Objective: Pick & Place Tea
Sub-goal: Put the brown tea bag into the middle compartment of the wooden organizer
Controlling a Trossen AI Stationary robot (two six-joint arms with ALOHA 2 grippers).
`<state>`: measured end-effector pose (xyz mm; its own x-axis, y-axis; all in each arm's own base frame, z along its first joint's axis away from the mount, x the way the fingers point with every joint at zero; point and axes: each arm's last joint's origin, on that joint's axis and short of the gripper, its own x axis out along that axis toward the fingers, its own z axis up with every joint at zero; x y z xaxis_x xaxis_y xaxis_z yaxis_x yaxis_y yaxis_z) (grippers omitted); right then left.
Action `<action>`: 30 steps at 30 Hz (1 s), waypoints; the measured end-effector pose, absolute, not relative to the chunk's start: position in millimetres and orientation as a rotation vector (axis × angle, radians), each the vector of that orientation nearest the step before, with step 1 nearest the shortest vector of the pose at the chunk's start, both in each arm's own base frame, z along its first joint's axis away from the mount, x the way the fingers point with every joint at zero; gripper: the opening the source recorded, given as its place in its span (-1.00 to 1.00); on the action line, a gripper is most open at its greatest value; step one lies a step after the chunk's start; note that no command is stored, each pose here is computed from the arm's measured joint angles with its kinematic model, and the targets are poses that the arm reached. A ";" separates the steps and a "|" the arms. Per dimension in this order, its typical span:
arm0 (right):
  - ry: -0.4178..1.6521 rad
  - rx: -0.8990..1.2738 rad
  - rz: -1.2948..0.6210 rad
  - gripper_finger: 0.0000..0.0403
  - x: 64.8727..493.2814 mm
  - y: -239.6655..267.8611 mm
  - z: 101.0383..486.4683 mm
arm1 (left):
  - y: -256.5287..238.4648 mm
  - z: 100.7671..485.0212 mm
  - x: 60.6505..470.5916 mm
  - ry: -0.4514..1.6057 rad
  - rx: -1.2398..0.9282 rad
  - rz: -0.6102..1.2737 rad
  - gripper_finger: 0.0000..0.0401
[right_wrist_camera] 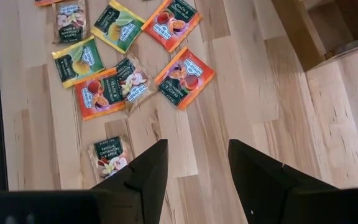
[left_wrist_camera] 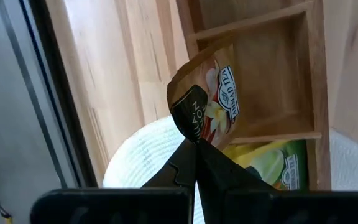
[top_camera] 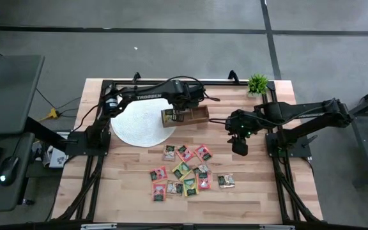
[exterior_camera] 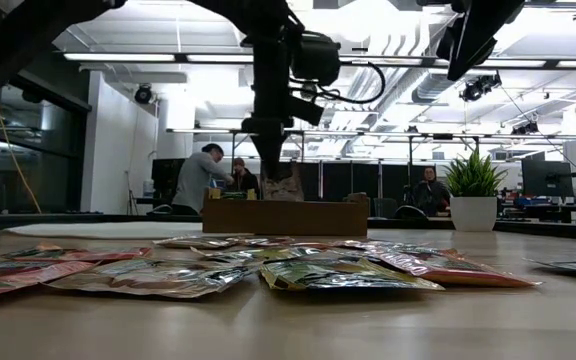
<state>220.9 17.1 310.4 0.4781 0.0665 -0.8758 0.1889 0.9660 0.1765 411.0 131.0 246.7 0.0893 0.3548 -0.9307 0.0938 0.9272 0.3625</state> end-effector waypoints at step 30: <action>1.072 0.260 -0.076 -0.18 221.0 17.0 310.4 | 129.7 242.5 414.0 1.466 0.393 0.078 -0.44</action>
